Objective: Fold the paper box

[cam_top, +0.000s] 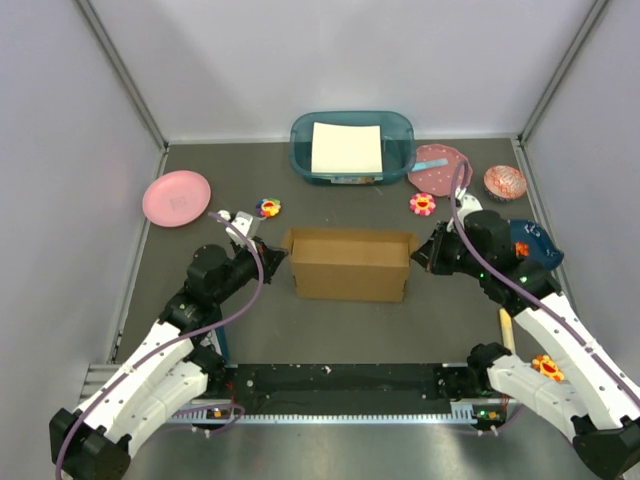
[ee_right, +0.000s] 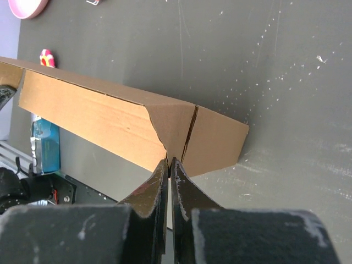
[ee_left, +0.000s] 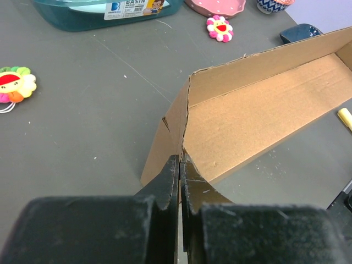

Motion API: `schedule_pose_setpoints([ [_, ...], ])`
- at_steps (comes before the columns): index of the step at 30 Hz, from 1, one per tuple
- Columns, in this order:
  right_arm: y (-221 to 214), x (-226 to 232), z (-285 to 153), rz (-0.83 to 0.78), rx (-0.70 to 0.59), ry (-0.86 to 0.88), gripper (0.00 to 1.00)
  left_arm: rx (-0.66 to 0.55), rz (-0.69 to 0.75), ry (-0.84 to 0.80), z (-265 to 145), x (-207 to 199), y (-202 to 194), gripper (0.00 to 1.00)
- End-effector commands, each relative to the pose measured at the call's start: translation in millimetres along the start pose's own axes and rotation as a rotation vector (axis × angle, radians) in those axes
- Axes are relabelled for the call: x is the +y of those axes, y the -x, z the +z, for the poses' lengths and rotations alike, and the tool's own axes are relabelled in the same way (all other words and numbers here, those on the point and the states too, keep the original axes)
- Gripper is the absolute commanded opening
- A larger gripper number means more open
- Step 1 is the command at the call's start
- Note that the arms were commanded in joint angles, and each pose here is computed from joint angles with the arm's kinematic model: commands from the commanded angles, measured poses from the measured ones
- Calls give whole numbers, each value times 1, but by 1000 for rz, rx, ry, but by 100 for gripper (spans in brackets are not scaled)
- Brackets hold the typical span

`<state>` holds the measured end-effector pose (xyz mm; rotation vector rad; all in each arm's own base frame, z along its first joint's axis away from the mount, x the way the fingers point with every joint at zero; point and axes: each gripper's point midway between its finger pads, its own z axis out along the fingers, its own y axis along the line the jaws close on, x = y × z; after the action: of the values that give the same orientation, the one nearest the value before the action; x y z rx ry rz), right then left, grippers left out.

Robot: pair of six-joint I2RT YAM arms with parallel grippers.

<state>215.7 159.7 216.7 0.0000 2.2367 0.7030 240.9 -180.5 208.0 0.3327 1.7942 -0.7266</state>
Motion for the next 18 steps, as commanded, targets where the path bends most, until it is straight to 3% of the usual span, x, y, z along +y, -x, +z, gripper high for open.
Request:
schedule_pose_setpoints([
  [1,24,30,-13,14,-59,96,0,-11,19,-21,1,-6,8,0],
  [18,-12,-9,8,-34,5,-13,0,-26,-1,-22,-1,-9,14,0],
])
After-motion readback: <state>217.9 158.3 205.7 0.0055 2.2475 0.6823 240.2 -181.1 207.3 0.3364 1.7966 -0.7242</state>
